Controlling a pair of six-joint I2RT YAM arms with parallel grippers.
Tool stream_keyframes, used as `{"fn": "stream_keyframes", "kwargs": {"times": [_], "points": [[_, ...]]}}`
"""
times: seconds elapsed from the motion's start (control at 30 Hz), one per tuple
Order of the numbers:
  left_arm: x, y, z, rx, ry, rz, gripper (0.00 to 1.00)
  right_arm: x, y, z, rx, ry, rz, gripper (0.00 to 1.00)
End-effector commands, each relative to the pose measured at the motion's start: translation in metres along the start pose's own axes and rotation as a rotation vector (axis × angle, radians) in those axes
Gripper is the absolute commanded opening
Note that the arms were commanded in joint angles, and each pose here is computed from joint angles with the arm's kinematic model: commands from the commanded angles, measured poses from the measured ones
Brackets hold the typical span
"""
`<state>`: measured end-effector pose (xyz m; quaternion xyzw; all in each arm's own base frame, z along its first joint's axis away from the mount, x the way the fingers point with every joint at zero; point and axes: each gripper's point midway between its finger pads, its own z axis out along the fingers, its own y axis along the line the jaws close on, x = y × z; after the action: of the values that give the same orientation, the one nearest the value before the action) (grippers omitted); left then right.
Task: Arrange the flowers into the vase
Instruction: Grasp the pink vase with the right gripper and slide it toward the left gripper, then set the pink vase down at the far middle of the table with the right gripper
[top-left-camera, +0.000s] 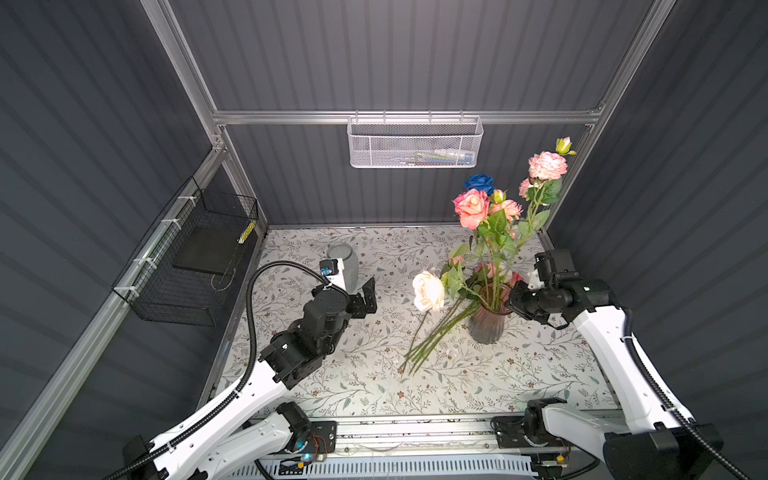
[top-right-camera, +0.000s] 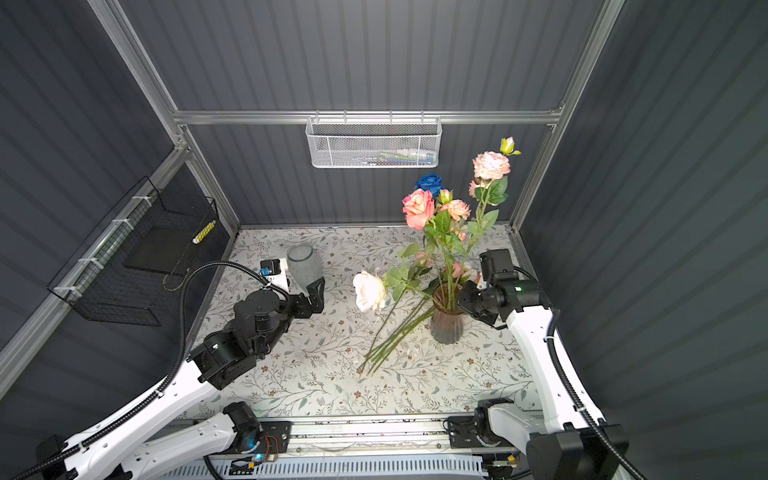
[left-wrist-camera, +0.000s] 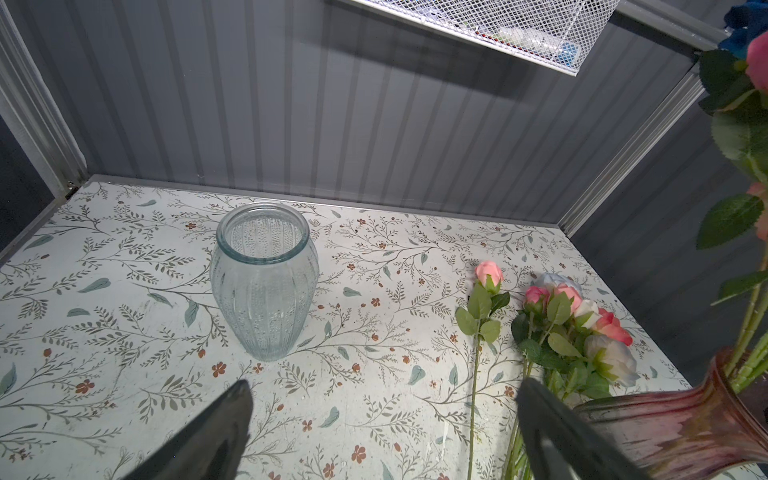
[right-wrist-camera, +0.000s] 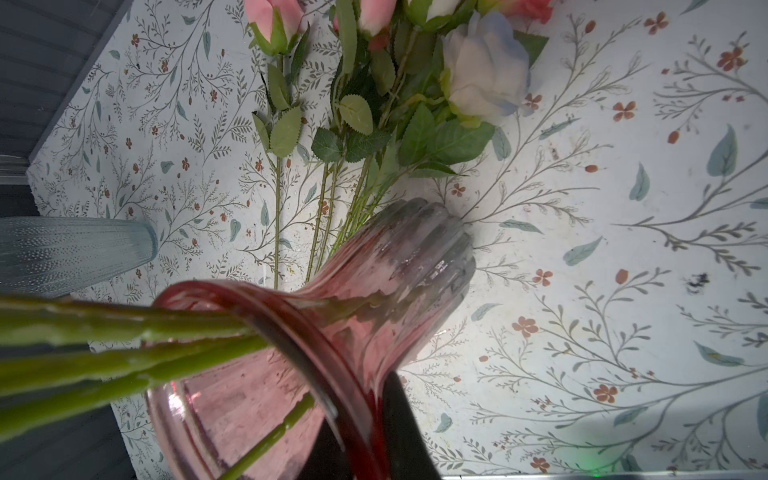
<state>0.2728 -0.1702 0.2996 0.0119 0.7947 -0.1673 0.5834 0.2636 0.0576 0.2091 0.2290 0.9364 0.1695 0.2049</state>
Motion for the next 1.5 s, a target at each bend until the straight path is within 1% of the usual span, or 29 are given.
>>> {"fn": "stream_keyframes", "kwargs": {"times": [0.0,0.03,0.13,0.3,0.4,0.53,0.63,0.83,0.97,1.1,1.2,1.3,1.47], "points": [[-0.01,-0.003,-0.006,0.017,-0.02,-0.009,0.99,-0.035,0.046,-0.033,-0.187,-0.139,-0.023,0.0],[-0.011,-0.004,-0.005,0.016,-0.019,-0.005,0.99,-0.038,0.05,-0.028,-0.188,-0.121,-0.022,0.0],[-0.015,-0.005,-0.006,0.014,-0.023,0.007,0.99,-0.049,0.068,-0.035,-0.226,-0.144,-0.034,0.0],[-0.016,-0.001,-0.005,-0.015,-0.016,0.026,0.99,-0.067,0.117,-0.041,-0.29,-0.196,-0.09,0.0],[-0.015,0.003,-0.007,-0.029,-0.013,0.028,0.99,-0.074,0.142,-0.037,-0.317,-0.201,-0.108,0.0],[-0.018,0.004,-0.011,-0.03,-0.018,0.022,0.99,-0.075,0.164,-0.029,-0.364,-0.188,-0.119,0.0],[-0.018,0.006,-0.012,-0.031,-0.022,0.023,0.99,-0.083,0.186,-0.022,-0.379,-0.195,-0.143,0.0],[-0.013,0.008,-0.012,-0.046,0.005,0.042,0.99,-0.098,0.235,0.012,-0.399,-0.192,-0.187,0.0],[-0.01,0.013,-0.015,-0.06,0.013,0.049,0.99,-0.11,0.252,0.044,-0.37,-0.181,-0.185,0.0],[-0.008,0.017,-0.015,-0.072,0.013,0.05,0.99,-0.116,0.266,0.075,-0.352,-0.146,-0.152,0.0],[-0.008,0.015,-0.013,-0.069,0.013,0.048,1.0,-0.115,0.282,0.087,-0.34,-0.137,-0.166,0.0],[-0.01,0.012,-0.012,-0.06,0.019,0.056,1.0,-0.114,0.289,0.099,-0.312,-0.098,-0.165,0.0],[-0.01,0.011,-0.012,-0.059,0.017,0.062,0.99,-0.116,0.288,0.113,-0.28,-0.096,-0.154,0.0]]}}
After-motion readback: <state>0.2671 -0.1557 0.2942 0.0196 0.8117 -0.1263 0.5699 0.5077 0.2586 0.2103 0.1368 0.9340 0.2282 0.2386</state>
